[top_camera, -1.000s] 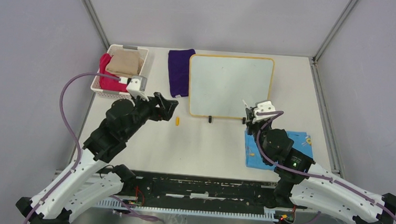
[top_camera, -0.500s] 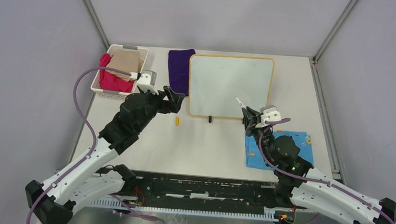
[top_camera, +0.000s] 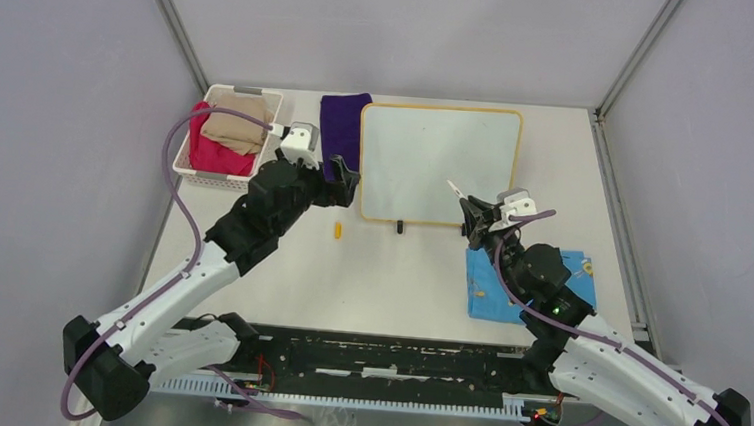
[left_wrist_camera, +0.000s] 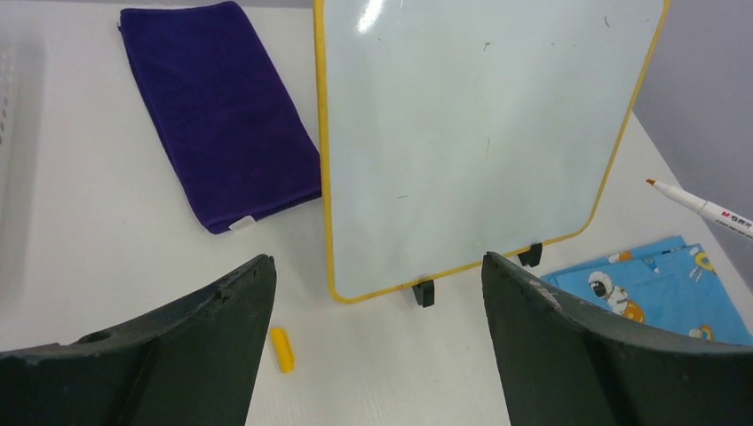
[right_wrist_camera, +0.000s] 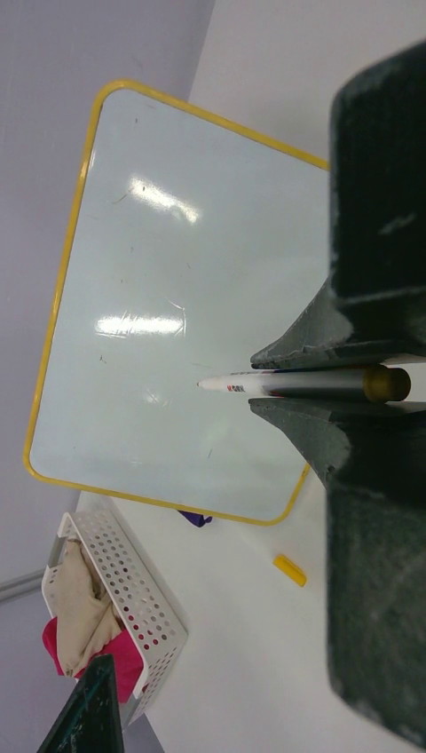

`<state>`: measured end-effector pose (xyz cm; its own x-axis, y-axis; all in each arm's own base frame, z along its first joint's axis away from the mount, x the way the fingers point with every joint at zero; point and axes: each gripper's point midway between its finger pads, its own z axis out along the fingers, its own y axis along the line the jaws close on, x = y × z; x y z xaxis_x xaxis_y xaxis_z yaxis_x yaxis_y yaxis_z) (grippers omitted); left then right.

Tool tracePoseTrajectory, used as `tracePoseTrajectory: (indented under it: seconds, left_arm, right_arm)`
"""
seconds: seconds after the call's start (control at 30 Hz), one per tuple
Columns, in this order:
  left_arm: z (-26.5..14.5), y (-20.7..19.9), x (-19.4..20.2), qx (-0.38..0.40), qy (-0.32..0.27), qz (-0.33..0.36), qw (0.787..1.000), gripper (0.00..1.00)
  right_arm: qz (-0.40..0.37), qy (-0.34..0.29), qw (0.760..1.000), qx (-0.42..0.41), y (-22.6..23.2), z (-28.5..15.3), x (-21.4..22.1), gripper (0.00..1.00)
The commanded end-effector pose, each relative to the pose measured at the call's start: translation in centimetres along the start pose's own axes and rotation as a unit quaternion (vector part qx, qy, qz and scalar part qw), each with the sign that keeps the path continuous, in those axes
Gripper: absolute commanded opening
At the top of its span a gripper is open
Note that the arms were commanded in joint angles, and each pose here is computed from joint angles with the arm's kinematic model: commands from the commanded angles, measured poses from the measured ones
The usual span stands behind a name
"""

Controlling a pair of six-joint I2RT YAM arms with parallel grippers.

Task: Write a sentence on the whiteboard
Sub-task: Adjust the whiteboard marker, then move the whiteboard stand to the center of the board.

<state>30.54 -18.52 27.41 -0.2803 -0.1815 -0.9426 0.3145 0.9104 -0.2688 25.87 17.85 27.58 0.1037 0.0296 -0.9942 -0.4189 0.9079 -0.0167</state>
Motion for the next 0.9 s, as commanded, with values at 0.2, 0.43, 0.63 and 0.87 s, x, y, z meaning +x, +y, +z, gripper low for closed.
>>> tracePoseTrajectory:
  seconds: [0.2, 0.43, 0.63, 0.87]
  left_arm:
    - [-0.8, -2.4, 5.1, 0.073, 0.079, -0.053, 0.993, 0.96]
    - [1.3, -5.7, 10.8, 0.05, 0.152, -0.022, 0.987, 0.96]
    - [4.2, -7.3, 14.8, 0.009, 0.18, 0.004, 0.984, 0.9]
    - [6.2, -7.3, 18.8, -0.036, 0.205, 0.008, 0.978, 0.86]
  right_arm:
    - [0.022, -0.033, 0.999, 0.004, -0.5, -0.5, -2.9, 0.0]
    - [0.019, -0.028, 0.999, 0.031, -1.9, -1.8, -2.8, 0.0]
    - [0.023, -0.037, 0.998, 0.042, -2.7, -2.8, -3.7, 0.0]
    - [0.004, -0.036, 0.998, 0.051, -3.5, -3.5, -3.8, 0.0]
